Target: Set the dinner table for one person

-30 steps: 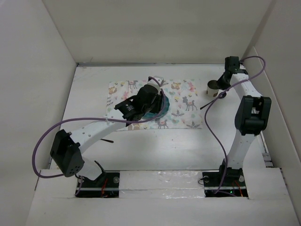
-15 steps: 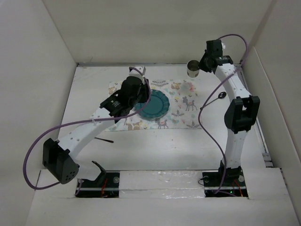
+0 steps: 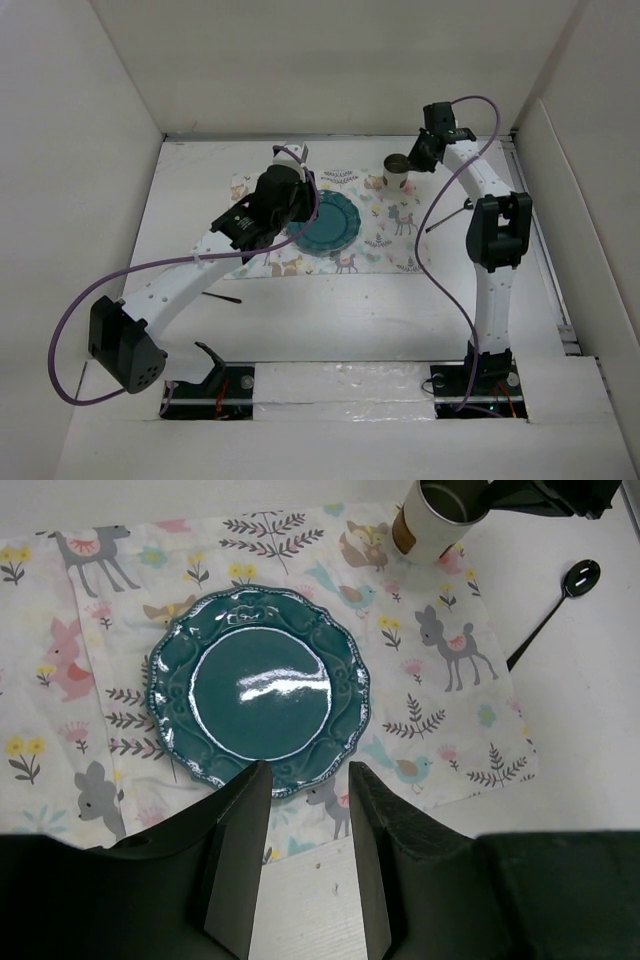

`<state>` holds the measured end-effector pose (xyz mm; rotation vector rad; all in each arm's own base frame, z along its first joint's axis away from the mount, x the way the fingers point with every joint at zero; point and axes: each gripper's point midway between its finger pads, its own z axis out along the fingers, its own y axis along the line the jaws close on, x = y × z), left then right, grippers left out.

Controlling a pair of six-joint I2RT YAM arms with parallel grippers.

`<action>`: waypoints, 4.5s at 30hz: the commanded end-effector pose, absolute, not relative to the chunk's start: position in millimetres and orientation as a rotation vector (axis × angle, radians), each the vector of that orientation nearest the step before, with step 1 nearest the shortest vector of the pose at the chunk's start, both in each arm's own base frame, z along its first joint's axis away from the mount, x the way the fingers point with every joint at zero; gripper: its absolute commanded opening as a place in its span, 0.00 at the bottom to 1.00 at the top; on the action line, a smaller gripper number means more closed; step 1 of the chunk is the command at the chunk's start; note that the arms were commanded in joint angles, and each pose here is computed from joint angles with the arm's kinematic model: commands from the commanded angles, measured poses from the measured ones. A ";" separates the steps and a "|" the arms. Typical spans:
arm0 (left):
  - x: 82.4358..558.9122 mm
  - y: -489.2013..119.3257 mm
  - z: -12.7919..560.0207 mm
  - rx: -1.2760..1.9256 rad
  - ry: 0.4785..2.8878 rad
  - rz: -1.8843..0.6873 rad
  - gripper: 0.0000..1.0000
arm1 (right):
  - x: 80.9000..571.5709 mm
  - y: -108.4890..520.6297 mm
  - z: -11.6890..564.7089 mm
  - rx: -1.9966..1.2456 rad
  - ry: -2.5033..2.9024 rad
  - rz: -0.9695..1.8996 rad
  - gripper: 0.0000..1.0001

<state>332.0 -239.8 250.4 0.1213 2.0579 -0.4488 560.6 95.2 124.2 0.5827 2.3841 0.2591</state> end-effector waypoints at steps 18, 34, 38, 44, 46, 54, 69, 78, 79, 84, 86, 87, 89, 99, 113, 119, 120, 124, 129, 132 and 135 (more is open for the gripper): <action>333.0 -249.8 260.3 0.151 2.022 -0.504 0.33 | 521.4 5.8 164.4 0.743 2.233 0.167 0.01; 333.1 -256.8 259.7 0.187 2.015 -0.531 0.10 | 467.5 -16.1 109.5 0.789 2.332 0.145 0.34; 330.1 -254.3 257.8 0.182 2.018 -0.531 0.11 | 456.7 -15.7 127.4 0.811 2.271 0.190 0.19; 327.3 -254.8 253.1 0.182 2.032 -0.542 0.11 | 471.4 -19.4 144.8 0.778 2.128 0.430 0.35; 327.6 -255.4 252.4 0.184 2.036 -0.541 0.11 | 480.0 -27.1 132.8 0.798 2.152 0.444 0.54; 327.2 -255.1 247.5 0.189 2.058 -0.530 0.11 | 539.9 -27.0 135.6 0.699 2.093 0.638 0.66; 328.2 -255.6 224.4 0.168 2.162 -0.462 0.10 | 635.1 -31.2 110.1 0.622 2.030 0.706 0.67; 331.7 -259.9 220.1 0.150 2.179 -0.419 0.10 | 637.4 -12.3 123.8 0.575 1.961 0.737 0.16; 332.6 -260.9 220.0 0.152 2.181 -0.419 0.10 | 630.8 -11.9 116.7 0.592 1.972 0.734 0.14; 336.9 -261.8 233.0 0.148 2.145 -0.424 0.10 | 613.8 2.1 173.9 0.531 1.959 0.622 0.00; 338.6 -264.2 240.8 0.148 2.122 -0.441 0.10 | 604.0 9.5 193.3 0.485 2.021 0.536 0.00; 337.8 -263.5 246.9 0.145 2.106 -0.451 0.10 | 601.1 15.0 197.0 0.469 2.049 0.506 0.00; 338.0 -264.6 250.6 0.145 2.090 -0.465 0.10 | 587.5 35.9 201.2 0.422 2.145 0.450 0.00; 326.0 -251.7 258.2 0.140 2.042 -0.515 0.10 | 550.3 111.0 177.2 0.169 2.400 0.182 0.00; 312.2 -236.9 254.5 0.139 2.045 -0.514 0.11 | 557.6 132.9 133.9 0.105 2.485 -0.033 0.00; 311.1 -238.7 249.7 0.140 2.058 -0.523 0.11 | 561.1 142.3 116.8 0.089 2.504 -0.016 0.00; 311.1 -239.2 247.5 0.141 2.063 -0.523 0.11 | 561.4 143.1 114.9 0.090 2.506 -0.012 0.00; 311.2 -241.0 245.5 0.139 2.069 -0.530 0.11 | 563.0 150.0 117.7 0.076 2.494 -0.002 0.00; 312.9 -243.1 244.1 0.142 2.072 -0.532 0.11 | 564.4 151.6 122.4 0.075 2.481 0.011 0.20; 313.4 -243.9 244.9 0.140 2.069 -0.536 0.10 | 565.1 146.3 127.3 0.089 2.473 0.011 0.47; 313.7 -244.3 245.5 0.138 2.067 -0.539 0.11 | 566.1 148.9 149.1 0.092 2.432 0.045 0.54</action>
